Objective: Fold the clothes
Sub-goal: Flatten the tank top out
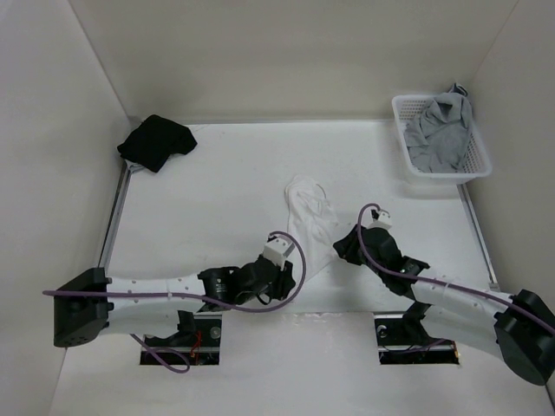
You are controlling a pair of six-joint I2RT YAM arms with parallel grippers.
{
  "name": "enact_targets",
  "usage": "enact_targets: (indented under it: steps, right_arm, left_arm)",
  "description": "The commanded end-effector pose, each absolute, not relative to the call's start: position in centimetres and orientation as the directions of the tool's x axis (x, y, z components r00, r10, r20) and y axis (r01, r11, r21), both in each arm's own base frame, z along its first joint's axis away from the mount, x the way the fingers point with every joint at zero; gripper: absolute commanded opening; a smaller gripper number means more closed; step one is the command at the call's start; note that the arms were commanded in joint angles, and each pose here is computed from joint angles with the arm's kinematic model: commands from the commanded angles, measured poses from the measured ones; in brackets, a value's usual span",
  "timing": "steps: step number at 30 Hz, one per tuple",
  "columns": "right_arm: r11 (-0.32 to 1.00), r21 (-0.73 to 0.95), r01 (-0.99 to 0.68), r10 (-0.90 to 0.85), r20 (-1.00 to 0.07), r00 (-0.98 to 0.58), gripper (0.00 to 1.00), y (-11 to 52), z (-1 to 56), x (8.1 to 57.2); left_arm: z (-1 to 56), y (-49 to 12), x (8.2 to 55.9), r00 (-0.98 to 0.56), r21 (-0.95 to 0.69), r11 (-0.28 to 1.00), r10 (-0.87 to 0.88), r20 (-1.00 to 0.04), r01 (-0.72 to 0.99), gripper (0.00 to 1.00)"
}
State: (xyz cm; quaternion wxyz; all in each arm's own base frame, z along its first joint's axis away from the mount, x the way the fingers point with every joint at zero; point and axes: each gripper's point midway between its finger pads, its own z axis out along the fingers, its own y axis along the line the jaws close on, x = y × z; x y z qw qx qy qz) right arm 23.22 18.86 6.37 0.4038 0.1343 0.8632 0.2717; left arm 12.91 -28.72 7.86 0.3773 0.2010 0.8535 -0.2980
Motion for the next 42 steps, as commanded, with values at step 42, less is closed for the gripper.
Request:
enact_targets:
  steps: [42]
  right_arm:
    - [0.799,0.601,0.003,0.446,-0.590,-0.673,0.40,20.8,4.7,23.1]
  left_arm:
    - [9.3,-26.7,13.2,-0.681,-0.360,0.867,-0.032,-0.732,0.346,0.04]
